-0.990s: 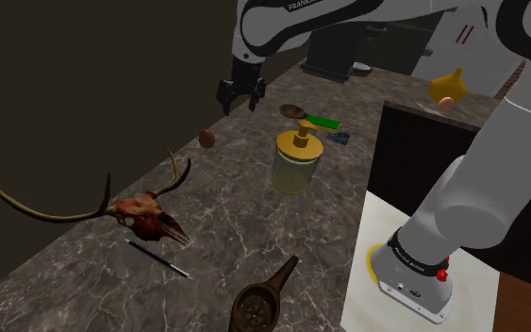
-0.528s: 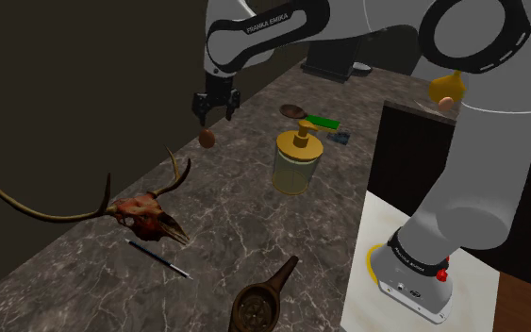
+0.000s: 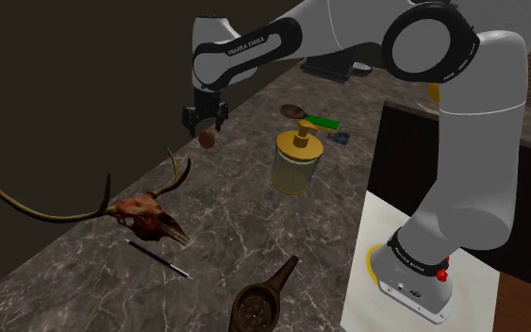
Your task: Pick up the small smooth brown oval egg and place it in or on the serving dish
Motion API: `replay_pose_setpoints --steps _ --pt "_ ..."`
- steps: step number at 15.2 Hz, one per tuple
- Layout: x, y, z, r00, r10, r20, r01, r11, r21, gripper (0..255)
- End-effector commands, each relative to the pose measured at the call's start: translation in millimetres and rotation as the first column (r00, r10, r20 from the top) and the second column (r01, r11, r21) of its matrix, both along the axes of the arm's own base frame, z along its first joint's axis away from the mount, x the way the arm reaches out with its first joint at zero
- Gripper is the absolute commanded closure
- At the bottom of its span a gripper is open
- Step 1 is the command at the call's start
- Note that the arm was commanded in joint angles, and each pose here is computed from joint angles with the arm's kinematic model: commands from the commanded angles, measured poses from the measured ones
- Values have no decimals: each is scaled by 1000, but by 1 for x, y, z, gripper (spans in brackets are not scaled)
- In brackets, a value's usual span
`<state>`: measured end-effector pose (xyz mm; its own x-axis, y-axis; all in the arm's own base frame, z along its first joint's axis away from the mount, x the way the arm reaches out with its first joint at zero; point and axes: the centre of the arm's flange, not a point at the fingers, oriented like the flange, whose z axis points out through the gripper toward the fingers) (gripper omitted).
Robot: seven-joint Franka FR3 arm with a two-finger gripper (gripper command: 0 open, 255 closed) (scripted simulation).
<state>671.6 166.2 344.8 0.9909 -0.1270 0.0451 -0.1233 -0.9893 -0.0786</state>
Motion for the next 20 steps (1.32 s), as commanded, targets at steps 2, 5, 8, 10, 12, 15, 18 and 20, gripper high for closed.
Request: replay_pose_setpoints --steps 2,5,8,10,12,15,18,20 --pt "1 2 -18 1000 0 0 0 1000 0 0" --pt "1 2 -18 1000 0 0 0 1000 0 0" --pt "1 2 -18 1000 0 0 0 1000 0 0" --pt "1 2 -18 1000 0 0 0 1000 0 0" --pt "1 2 -18 1000 0 0 0 1000 0 255" --pt "1 2 -18 1000 0 0 0 1000 0 255" --pt "1 2 -18 1000 0 0 0 1000 0 255" --pt "1 2 -18 1000 0 0 0 1000 0 255"
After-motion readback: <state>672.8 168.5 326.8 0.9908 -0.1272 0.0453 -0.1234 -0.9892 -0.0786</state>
